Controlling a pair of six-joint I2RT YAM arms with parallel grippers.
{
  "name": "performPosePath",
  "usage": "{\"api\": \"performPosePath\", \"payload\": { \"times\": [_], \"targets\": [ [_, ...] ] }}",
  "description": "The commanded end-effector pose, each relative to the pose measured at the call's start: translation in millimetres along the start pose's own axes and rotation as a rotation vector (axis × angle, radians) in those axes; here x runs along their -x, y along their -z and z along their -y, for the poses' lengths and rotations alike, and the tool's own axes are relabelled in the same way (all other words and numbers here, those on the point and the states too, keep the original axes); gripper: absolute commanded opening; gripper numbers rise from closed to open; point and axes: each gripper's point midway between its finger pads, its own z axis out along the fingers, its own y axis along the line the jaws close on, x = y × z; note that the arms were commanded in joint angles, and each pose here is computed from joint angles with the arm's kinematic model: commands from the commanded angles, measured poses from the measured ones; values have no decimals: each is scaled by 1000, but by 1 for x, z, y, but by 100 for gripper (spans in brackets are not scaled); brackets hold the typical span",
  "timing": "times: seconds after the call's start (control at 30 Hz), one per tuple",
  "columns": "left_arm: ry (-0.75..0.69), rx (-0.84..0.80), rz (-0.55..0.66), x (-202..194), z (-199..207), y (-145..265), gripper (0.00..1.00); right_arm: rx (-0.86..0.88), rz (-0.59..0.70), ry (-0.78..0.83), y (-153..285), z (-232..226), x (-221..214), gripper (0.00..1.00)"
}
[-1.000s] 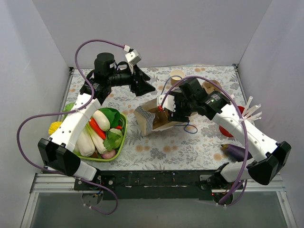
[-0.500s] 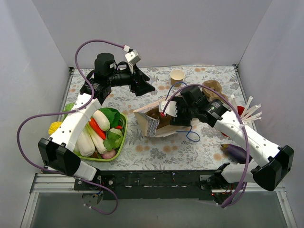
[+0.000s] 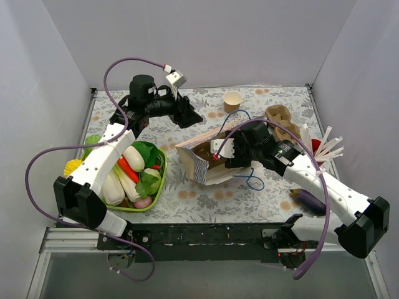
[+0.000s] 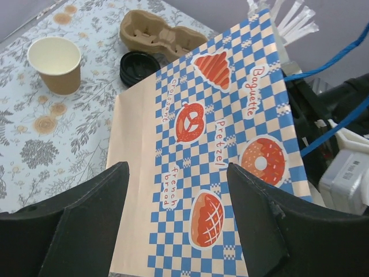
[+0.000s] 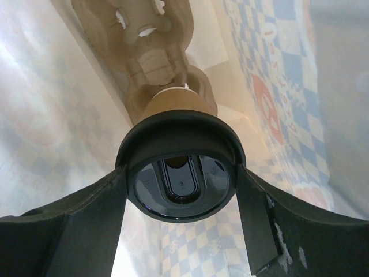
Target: Pack the takeout coffee
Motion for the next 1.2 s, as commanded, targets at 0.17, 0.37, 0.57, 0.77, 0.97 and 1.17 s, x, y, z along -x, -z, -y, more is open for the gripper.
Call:
{"api": "performPosePath", "payload": {
  "times": [0.17, 0.37, 0.57, 0.77, 0.97, 1.17],
  "targets": [
    [163, 162, 14, -18, -49, -9, 68, -65, 36, 47, -12, 18, 9, 1],
    [186, 143, 2, -25, -53, -15, 68, -29, 19, 41, -23, 13, 1, 1],
    [201, 138, -6, -33, -55, -15, 67, 14, -18, 70, -31, 7, -11, 1],
    [220, 130, -4, -38, -57, -16, 67, 17, -39, 80, -34, 12, -21, 1],
    [241, 126, -9, -43, -59, -18, 67, 61, 3, 76, -41, 4, -17, 1],
    [241, 137, -15, -44, -62, -16, 67, 80, 29, 100, -46, 2, -14, 1]
  ]
}}
